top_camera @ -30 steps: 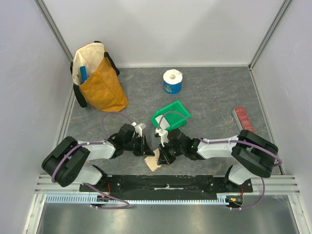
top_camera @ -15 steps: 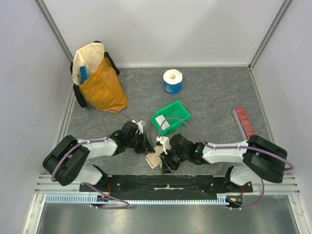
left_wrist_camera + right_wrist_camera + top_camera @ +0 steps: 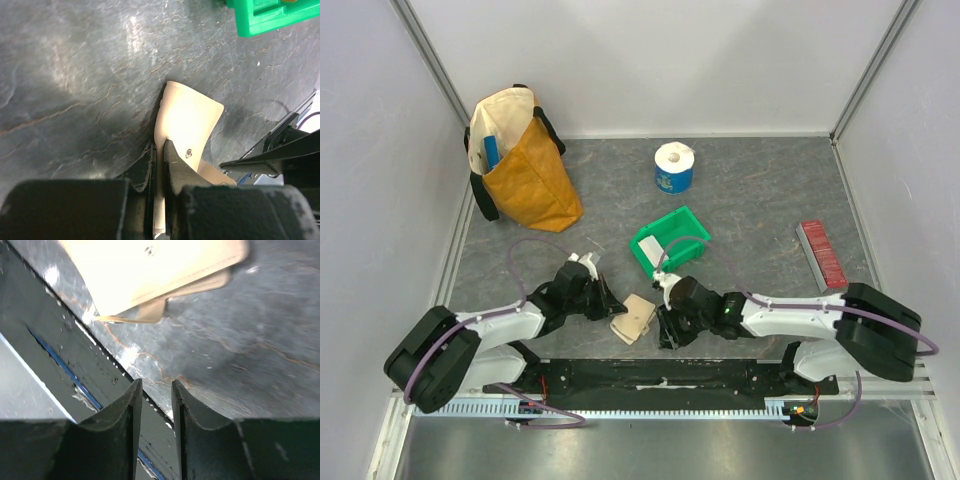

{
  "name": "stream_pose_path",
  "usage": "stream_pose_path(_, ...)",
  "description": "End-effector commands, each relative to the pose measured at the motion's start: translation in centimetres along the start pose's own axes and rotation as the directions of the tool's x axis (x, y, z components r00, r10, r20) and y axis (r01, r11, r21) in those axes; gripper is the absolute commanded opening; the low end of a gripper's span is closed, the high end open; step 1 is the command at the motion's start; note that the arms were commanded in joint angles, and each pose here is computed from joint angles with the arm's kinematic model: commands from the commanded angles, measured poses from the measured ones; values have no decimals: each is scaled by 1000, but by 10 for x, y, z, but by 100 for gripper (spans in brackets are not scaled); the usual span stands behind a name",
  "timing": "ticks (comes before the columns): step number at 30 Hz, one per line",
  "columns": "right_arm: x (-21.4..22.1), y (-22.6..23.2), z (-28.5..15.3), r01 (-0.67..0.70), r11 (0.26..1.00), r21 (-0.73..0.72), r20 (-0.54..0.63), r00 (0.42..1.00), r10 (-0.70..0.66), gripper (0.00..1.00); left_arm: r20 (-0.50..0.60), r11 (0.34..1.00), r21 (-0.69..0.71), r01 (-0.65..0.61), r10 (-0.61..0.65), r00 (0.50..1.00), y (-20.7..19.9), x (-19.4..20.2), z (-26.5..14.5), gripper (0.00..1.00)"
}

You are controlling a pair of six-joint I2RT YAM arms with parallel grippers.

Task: Put the credit cards into the card holder
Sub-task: Open the card holder at the center of the board.

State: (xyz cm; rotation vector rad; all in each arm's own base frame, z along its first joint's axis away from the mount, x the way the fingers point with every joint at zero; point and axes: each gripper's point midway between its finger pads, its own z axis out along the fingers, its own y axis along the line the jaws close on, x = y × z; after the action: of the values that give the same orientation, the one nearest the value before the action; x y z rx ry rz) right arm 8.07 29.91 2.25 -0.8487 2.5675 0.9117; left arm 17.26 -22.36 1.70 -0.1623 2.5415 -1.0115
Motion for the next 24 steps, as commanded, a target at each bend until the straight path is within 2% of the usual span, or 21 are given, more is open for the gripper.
stream_pose_path(1, -65, 1, -31, -150, 985, 89, 284, 951, 120, 32, 7, 984, -141, 113, -113, 994, 36, 22, -8, 2)
stream_pose_path(4, -106, 27, -44, -183, 983, 12, 387, 907, 164, 29, 49, 976, -139, 170, -165, 985, 32, 22, -13, 2)
stream_pose_path(7, -135, 50, -37, -189, 981, -51, 418, 888, 193, 26, 91, 964, -158, 215, -202, 975, 30, 23, -19, 2)
stream_pose_path(9, -144, 55, -24, -192, 981, -33, 399, 897, 189, 22, 121, 954, -169, 247, -228, 966, 29, 22, -21, 2)
stream_pose_path(10, -142, 49, -13, -206, 978, 17, 368, 911, 185, 21, 147, 950, -175, 257, -233, 961, 30, 19, -22, 2)
stream_pose_path(15, -117, 43, 12, -201, 977, 69, 269, 947, 175, 17, 191, 931, -185, 314, -279, 941, 33, 18, -25, 2)
stream_pose_path(24, -54, 22, 19, -219, 967, 130, 153, 968, 199, 16, 236, 920, -188, 344, -298, 925, 41, 15, -29, 2)
